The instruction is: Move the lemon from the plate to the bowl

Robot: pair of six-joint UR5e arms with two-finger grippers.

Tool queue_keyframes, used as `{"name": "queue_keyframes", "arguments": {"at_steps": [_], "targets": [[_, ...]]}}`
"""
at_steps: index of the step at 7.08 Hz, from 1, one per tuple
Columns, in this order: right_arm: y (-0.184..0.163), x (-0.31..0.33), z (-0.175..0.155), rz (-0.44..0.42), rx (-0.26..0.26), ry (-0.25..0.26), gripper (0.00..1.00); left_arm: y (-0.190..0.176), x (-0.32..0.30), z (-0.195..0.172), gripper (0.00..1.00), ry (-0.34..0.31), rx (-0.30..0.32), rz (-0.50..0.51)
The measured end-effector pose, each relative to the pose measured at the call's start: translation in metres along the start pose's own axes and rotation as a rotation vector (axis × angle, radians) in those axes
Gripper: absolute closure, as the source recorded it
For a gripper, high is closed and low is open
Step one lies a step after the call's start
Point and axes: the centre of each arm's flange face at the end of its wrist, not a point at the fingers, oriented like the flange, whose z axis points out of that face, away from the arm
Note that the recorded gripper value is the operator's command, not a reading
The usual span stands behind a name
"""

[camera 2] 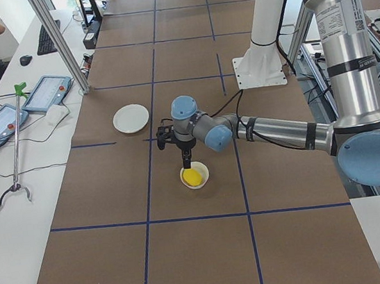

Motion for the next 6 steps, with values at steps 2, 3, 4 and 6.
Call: {"name": "queue_keyframes", "arguments": {"at_steps": [2, 3, 4, 6], "targets": [[0.000, 0.000, 0.000, 0.000, 0.000, 0.000, 0.00, -0.025, -0.030, -0.042, 0.00, -0.038, 0.055, 0.080], [0.000, 0.000, 0.000, 0.000, 0.000, 0.000, 0.00, -0.029, -0.056, -0.058, 0.00, -0.046, 0.072, 0.104], [0.000, 0.000, 0.000, 0.000, 0.000, 0.000, 0.00, -0.029, -0.096, -0.064, 0.00, -0.029, 0.064, 0.106], [0.000, 0.000, 0.000, 0.000, 0.000, 0.000, 0.00, -0.018, -0.176, -0.059, 0.00, 0.034, 0.025, 0.049]]}}
